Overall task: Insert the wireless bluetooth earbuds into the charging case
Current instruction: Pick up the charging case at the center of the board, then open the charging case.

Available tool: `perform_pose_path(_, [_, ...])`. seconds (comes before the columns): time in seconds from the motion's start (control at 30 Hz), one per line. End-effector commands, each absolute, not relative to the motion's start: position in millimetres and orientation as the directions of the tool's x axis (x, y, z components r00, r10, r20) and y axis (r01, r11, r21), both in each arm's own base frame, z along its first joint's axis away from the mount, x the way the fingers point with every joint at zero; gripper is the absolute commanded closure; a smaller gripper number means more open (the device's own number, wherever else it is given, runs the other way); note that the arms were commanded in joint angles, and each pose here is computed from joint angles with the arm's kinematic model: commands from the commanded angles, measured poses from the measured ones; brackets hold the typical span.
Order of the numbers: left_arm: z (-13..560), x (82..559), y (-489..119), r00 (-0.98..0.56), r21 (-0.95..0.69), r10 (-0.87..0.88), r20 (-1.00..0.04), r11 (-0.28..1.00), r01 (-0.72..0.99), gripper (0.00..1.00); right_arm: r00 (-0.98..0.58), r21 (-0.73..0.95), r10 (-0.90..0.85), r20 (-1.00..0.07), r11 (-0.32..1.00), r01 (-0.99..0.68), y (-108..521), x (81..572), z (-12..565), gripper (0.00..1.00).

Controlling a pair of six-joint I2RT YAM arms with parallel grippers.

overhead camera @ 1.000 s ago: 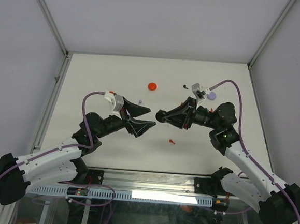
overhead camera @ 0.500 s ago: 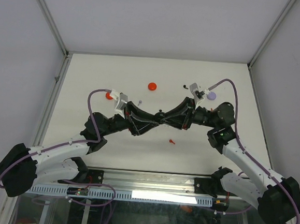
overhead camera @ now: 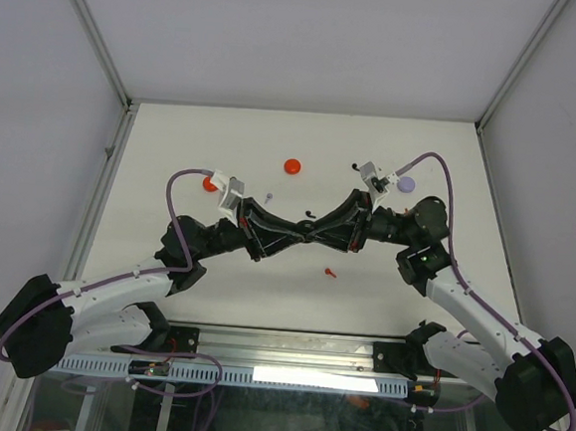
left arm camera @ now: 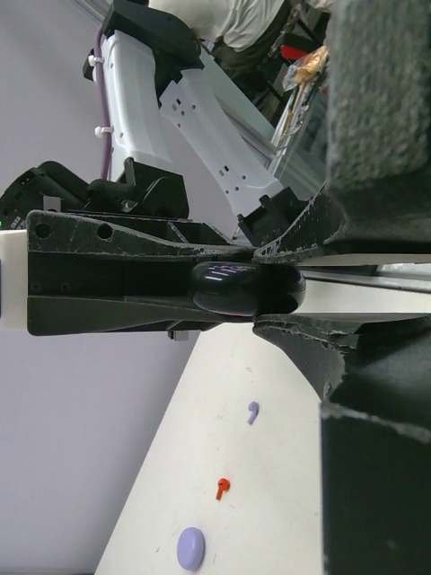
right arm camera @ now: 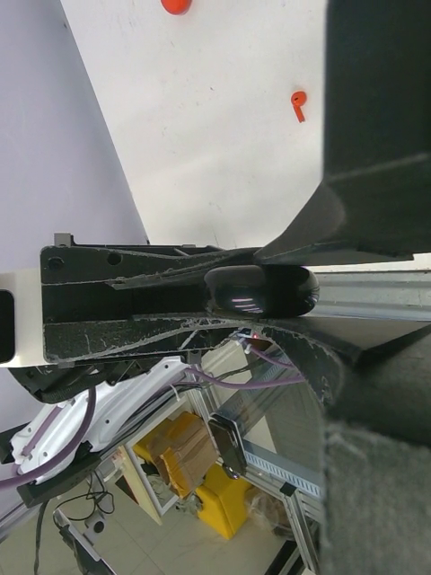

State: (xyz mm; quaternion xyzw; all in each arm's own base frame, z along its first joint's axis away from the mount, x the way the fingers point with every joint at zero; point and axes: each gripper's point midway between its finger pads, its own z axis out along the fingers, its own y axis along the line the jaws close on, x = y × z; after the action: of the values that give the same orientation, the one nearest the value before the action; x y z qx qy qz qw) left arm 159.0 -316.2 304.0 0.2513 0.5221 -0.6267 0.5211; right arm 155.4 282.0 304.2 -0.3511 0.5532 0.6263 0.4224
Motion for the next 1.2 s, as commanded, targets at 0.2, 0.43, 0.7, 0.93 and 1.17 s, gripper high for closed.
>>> perform_pose_path(0.2, [322,160,-311,-0.271,-0.343,-0.403,-0.874,0.117,0.932,1.00,-0.405,0.406,0.088,-0.910,-0.012,-0.914,279,145,316,0.91])
perform_pose_path(0.43, [315,157,-304,-0.253,-0.325,-0.356,-0.900,0.159,0.932,1.00,-0.241,0.241,0.059,-0.969,-0.006,-0.971,276,147,319,0.61])
perform_pose_path(0.7, [311,151,-309,-0.270,-0.320,-0.301,-0.915,0.131,0.938,1.00,-0.235,0.233,0.046,-0.971,-0.050,-0.971,282,146,322,0.60])
perform_pose_path(0.93, [309,150,-313,-0.283,-0.323,-0.281,-0.917,0.110,0.940,1.00,-0.236,0.232,0.031,-0.971,-0.094,-0.968,286,139,320,0.72])
perform_pose_path(1.17, [305,150,-314,-0.298,-0.337,-0.272,-0.915,0.108,0.935,0.80,-0.229,0.224,0.024,-0.973,-0.122,-0.967,287,135,321,1.00])
